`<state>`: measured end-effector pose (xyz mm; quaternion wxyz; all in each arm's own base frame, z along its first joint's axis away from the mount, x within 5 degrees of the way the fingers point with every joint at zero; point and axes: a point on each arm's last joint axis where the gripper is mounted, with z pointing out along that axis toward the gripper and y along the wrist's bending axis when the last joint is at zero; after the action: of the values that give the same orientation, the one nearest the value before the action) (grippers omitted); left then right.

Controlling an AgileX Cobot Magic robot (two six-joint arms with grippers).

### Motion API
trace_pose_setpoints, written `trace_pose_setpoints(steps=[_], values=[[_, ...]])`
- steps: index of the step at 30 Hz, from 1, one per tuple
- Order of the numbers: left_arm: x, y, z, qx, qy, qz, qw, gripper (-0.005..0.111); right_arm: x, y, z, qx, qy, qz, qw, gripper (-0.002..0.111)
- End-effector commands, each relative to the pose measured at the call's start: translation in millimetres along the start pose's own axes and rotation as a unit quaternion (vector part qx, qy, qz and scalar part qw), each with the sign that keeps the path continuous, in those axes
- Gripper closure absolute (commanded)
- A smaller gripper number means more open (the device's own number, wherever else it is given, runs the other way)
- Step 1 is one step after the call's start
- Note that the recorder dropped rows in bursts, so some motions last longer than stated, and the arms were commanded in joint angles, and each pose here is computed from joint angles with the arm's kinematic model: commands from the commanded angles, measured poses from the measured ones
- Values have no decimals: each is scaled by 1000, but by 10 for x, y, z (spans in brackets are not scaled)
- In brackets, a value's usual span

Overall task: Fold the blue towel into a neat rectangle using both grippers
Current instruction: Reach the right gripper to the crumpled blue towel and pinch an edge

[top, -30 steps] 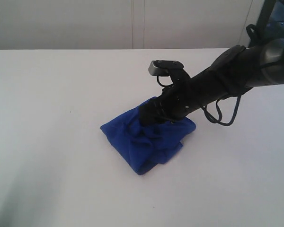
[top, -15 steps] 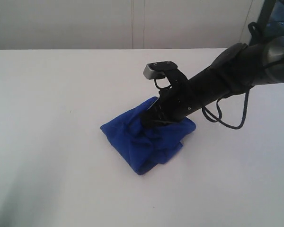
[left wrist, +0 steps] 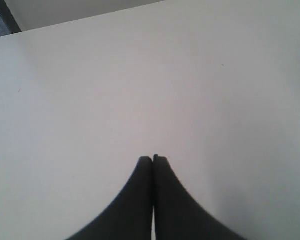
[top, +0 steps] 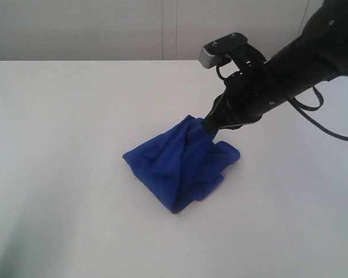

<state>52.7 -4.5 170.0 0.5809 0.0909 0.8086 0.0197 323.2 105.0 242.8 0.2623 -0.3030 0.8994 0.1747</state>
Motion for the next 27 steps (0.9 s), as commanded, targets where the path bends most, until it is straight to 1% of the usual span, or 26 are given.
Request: trace_pose_setpoints(steps=[1,9,13,19,27], values=[[3,-7,1,4,-4,-4,1000,107,51,2,-38,-3,21,4,1000,108],[3,-7,1,4,-4,-4,1000,107,230,-97,199,26,25,26,999,108],[3,-7,1,4,-4,-4,1000,107,355,-150,336,43,34,53,997,108],[3,-7,1,4,-4,-4,1000,107,533,-188,532,40,67,70,995,108],[3,-7,1,4,-4,-4,1000,107,529,-199,552,43,61,77,994,108]])
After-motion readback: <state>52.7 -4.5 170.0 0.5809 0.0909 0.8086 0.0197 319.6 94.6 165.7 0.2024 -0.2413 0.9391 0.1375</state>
